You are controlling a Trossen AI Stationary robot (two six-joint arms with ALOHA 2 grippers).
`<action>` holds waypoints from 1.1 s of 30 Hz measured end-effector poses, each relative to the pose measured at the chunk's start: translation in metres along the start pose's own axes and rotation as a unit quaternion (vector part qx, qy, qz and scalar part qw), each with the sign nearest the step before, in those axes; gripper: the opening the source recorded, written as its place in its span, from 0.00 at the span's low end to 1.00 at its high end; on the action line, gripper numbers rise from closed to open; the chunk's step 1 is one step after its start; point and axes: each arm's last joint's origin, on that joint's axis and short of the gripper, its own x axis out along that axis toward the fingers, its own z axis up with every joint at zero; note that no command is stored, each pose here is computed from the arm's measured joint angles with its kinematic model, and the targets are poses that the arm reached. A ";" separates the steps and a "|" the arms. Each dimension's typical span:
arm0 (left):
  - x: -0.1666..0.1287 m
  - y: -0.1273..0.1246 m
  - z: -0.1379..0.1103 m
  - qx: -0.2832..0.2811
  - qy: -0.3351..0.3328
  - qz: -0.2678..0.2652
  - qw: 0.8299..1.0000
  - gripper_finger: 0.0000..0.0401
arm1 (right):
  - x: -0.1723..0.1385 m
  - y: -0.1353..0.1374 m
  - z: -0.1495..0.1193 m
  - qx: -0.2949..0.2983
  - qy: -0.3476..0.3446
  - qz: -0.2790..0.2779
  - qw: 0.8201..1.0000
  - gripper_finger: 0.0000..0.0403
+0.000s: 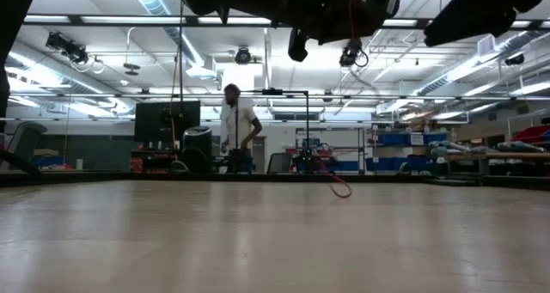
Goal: Coil cords
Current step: Coil the wire cable onto the spool
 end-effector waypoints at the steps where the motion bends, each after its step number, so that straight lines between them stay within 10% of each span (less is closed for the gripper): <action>1: 0.000 0.000 0.000 -0.001 -0.002 0.000 1.000 0.00 | 0.004 0.001 -0.002 -0.019 -0.017 -0.020 0.999 0.33; 28: -0.001 -0.002 0.006 -0.013 -0.031 -0.006 0.999 0.00 | 0.073 0.014 -0.031 -0.090 -0.068 -0.116 0.987 0.32; 33: -0.001 -0.003 0.005 -0.012 -0.026 -0.005 1.000 0.00 | 0.075 0.013 -0.030 -0.102 -0.065 -0.120 0.985 0.17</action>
